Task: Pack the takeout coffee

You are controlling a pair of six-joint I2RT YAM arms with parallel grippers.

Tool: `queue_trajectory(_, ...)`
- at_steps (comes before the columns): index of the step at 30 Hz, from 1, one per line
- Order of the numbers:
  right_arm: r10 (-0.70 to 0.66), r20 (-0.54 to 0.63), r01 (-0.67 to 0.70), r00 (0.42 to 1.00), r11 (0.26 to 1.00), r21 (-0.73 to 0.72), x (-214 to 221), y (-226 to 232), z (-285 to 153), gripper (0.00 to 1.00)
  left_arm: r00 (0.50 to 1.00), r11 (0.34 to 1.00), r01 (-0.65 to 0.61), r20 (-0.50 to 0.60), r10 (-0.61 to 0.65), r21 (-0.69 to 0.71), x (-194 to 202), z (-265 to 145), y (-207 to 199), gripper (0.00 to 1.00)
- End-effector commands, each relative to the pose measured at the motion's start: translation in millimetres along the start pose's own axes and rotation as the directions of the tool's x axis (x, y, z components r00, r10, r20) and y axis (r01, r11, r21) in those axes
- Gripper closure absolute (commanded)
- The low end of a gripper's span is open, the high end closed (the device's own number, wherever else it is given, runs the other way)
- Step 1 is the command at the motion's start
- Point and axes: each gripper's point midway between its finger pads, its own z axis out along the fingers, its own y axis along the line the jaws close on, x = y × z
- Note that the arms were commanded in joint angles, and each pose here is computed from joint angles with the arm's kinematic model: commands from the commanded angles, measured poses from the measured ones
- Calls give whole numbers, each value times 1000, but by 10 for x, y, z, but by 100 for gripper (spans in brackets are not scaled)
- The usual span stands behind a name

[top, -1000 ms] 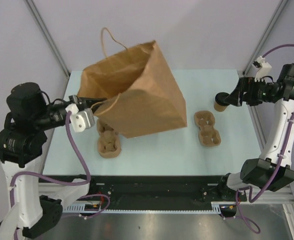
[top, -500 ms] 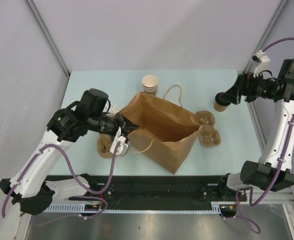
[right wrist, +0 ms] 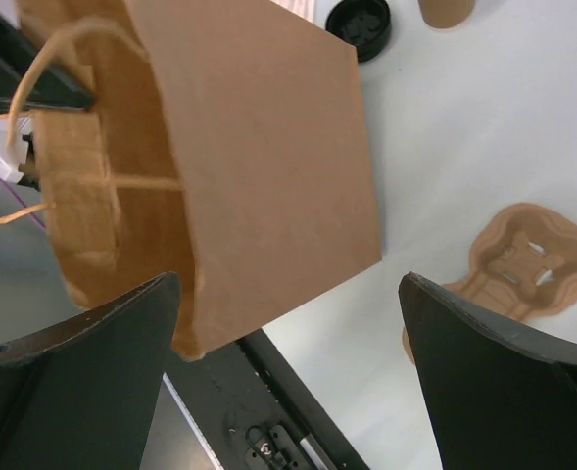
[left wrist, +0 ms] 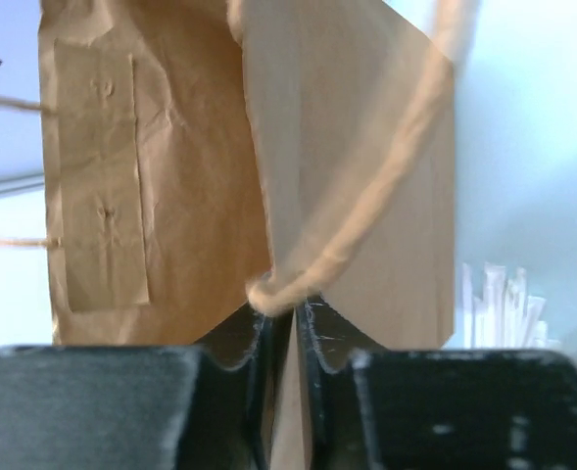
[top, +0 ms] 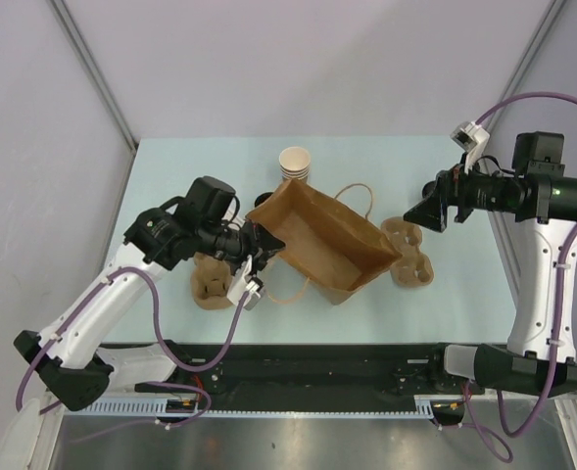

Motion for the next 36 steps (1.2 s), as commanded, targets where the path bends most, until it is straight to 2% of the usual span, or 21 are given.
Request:
queue_trajectory(1, 41, -28, -43, 999, 996, -78, 132, 292, -33, 0, 991, 989, -130, 4, 131, -63, -61, -26, 148, 79)
queue_trajectory(7, 39, -38, -42, 999, 996, -76, 129, 283, 6, 0, 999, 990, -48, 6, 49, -135, -99, -104, 259, 65)
queue_trajectory(8, 35, -39, -38, 999, 996, -75, 119, 286, 21, 0, 999, 985, -50, 3, 51, -167, -88, -118, 319, 56)
queue_trajectory(9, 25, -33, -27, 999, 997, -66, 91, 256, 36, 0, 998, 979, -54, -1, 55, -195, -122, -182, 358, 55)
queue_trajectory(10, 20, -30, -22, 999, 998, -63, 74, 255, 43, 0, 999, 974, -42, -4, 42, -224, -108, -209, 407, 44)
queue_trajectory(17, -31, -41, 30, 999, 999, -15, -80, 142, 191, 0, 1000, 959, -12, -9, 10, -282, -195, -379, 427, 41)
queue_trajectory(18, -48, -35, 47, 998, 999, -4, -135, 143, 192, 0, 1000, 958, -7, -7, 5, -286, -214, -399, 421, 21)
queue_trajectory(19, -43, -34, 43, 998, 999, 6, -156, 115, 199, 0, 1000, 956, 11, -4, -13, -295, -239, -431, 421, 20)
queue_trajectory(20, -41, -33, 41, 999, 999, 13, -176, 99, 200, 0, 1000, 950, 8, -4, -10, -313, -297, -501, 440, 8)
queue_trajectory(26, -70, -14, 70, 997, 997, 42, -292, 143, 295, 0, 997, 918, 73, 10, -75, -390, -533, -797, 441, 6)
queue_trajectory(33, -263, -18, 263, 965, 962, 69, -562, 251, 566, 0, 983, 867, 181, 62, -172, -463, -739, -1011, 357, 5)
queue_trajectory(36, -335, -50, 337, 941, 940, 45, -621, 278, 795, 0, 953, 810, 298, 106, -285, -505, -727, -1061, 340, 4)
